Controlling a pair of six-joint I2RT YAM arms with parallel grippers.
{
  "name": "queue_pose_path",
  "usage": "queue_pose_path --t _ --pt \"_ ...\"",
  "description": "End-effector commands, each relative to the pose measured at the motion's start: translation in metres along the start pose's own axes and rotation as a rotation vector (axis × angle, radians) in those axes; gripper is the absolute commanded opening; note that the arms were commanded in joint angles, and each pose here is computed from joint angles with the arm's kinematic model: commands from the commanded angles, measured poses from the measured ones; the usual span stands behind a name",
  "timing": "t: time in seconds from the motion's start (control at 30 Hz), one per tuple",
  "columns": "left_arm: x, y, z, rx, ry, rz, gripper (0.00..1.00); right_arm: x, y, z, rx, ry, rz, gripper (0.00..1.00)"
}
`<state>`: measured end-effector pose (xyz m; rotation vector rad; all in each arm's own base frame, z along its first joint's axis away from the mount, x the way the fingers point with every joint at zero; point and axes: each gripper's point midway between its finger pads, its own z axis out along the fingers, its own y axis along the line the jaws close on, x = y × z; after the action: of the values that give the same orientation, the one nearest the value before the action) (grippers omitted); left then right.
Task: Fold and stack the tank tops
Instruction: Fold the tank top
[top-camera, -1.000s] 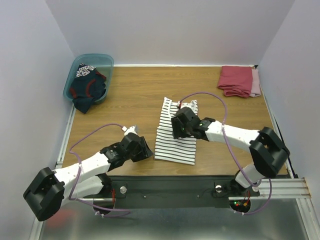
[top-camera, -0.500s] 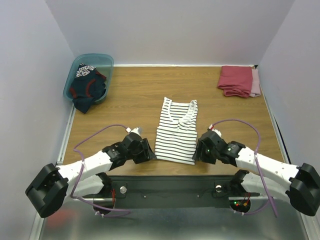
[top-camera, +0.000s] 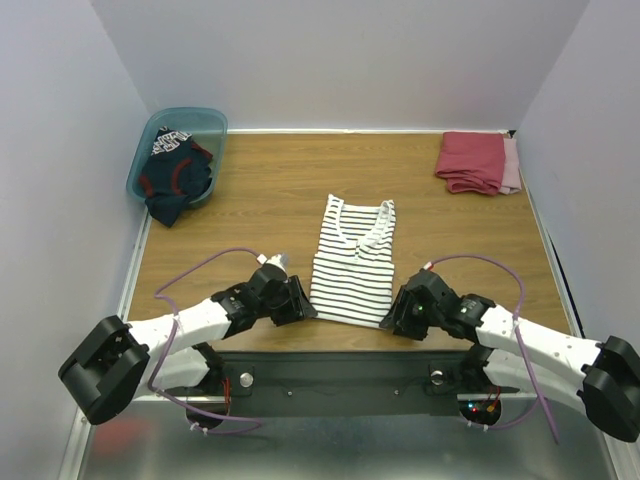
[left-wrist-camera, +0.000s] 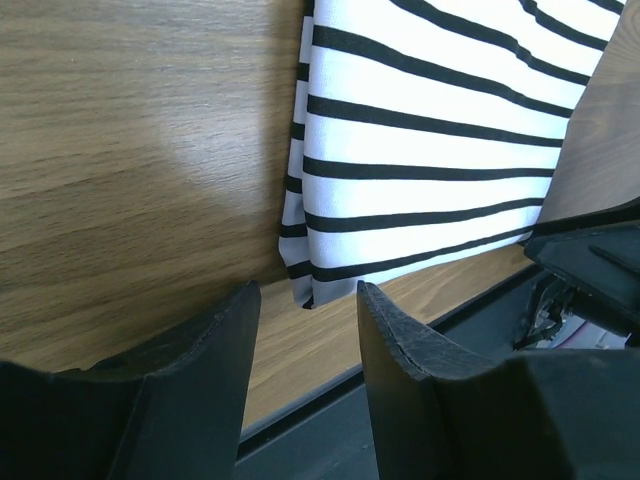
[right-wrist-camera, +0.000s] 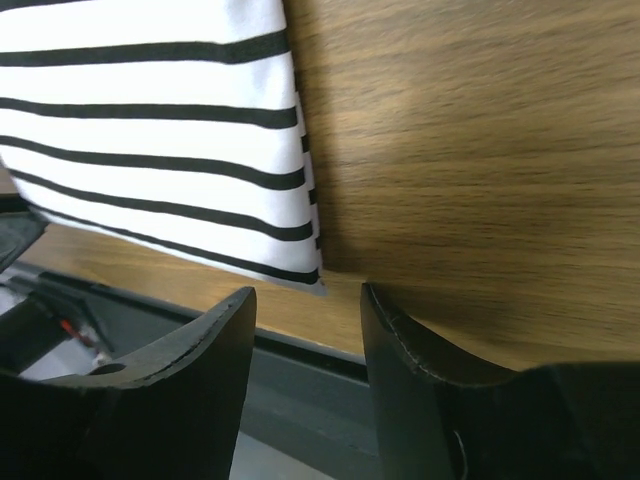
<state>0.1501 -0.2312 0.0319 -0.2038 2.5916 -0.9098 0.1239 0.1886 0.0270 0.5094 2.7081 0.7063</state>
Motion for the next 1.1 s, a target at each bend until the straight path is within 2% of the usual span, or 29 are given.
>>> queue_pose_path --t 0.0,0.17,0.3,0.47,0.57,0.67,0.7,0.77,0.93,1.07 --pt "0.003 -0.002 0.003 0.027 0.005 -0.006 0.52 0.015 -0.011 0.007 -0.001 0.057 0.051 0.52" --pt "0.004 0.002 0.006 0.018 0.003 -0.014 0.46 0.014 -0.019 0.011 0.015 0.035 0.072 0.47" --pt "0.006 0.004 0.008 0.02 0.001 -0.019 0.38 0.007 -0.022 0.014 0.029 -0.008 0.083 0.41" --pt "0.003 0.001 0.01 0.022 -0.009 -0.017 0.31 -0.013 -0.023 0.016 0.063 -0.107 0.063 0.38" --pt "0.001 -0.003 0.01 0.03 -0.018 -0.012 0.23 -0.021 -0.022 0.018 0.08 -0.14 0.042 0.33" --pt "0.0 -0.008 0.008 0.039 -0.023 0.0 0.03 -0.031 -0.019 0.016 0.087 -0.182 -0.003 0.21" --pt "0.0 -0.009 0.007 0.044 -0.025 0.003 0.0 -0.034 -0.016 0.015 0.082 -0.188 -0.028 0.12" --pt "0.001 -0.013 0.004 0.048 -0.027 0.012 0.0 -0.038 -0.006 0.012 0.068 -0.191 -0.082 0.01" --pt "0.011 -0.02 -0.014 0.061 -0.019 0.024 0.0 -0.025 0.013 -0.002 0.006 -0.128 -0.176 0.0" --pt "0.02 -0.024 -0.035 0.065 -0.018 0.014 0.0 -0.017 0.022 -0.023 -0.032 -0.129 -0.213 0.0"
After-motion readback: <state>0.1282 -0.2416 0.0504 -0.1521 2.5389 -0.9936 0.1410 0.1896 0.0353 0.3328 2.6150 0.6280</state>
